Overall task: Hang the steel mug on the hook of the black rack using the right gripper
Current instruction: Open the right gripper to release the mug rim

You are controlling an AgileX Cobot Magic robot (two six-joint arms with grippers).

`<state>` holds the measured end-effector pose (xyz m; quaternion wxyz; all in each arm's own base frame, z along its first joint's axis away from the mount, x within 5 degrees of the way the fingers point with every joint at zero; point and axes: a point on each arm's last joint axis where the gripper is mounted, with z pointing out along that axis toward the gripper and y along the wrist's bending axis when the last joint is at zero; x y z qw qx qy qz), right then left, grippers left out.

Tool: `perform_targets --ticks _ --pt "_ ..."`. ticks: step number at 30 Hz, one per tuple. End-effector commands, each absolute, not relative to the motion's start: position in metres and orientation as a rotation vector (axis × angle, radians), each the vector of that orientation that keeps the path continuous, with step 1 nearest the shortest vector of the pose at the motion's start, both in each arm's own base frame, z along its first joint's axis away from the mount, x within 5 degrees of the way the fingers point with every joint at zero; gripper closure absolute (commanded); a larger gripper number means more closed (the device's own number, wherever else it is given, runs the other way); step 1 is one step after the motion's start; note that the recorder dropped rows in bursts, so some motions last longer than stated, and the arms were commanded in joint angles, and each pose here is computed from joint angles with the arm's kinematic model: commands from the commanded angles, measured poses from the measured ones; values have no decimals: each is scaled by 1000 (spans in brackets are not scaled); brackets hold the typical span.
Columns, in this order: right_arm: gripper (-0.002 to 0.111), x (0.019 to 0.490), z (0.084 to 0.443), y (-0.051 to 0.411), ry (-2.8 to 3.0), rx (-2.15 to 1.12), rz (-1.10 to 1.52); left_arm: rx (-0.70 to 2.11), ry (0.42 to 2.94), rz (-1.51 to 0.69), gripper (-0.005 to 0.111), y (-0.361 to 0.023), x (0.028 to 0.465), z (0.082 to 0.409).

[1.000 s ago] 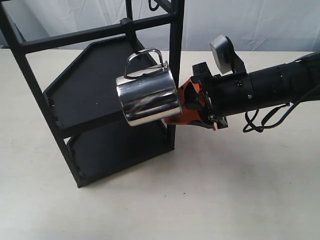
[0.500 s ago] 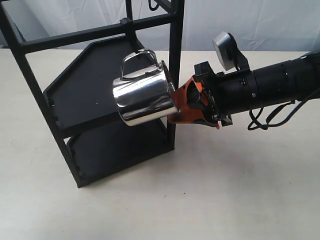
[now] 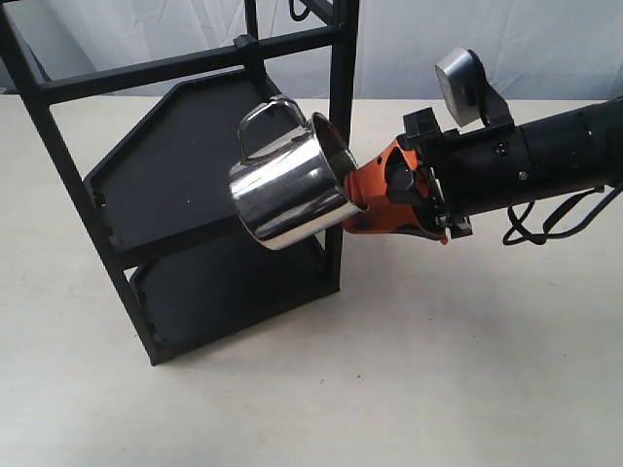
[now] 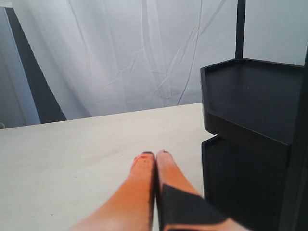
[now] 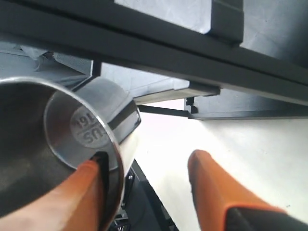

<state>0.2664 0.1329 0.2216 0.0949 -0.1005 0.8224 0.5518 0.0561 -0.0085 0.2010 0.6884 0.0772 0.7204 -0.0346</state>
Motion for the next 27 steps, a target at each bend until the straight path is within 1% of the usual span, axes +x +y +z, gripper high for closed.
perform_targets --ticks 1,11,14,18,27 --pt "58 262 227 130 2424 -338 1630 174 1602 -83 105 -9 56 202" --pt "58 257 241 128 2379 -371 1601 174 1602 -83 105 -9 56 202" --pt "58 259 246 119 2358 -343 1582 174 1602 -83 105 -9 56 202" --pt "58 256 261 106 2328 -312 1548 174 1602 -83 105 -9 56 202" --pt "58 238 270 101 2415 -411 1445 174 1602 -83 105 -9 56 202"
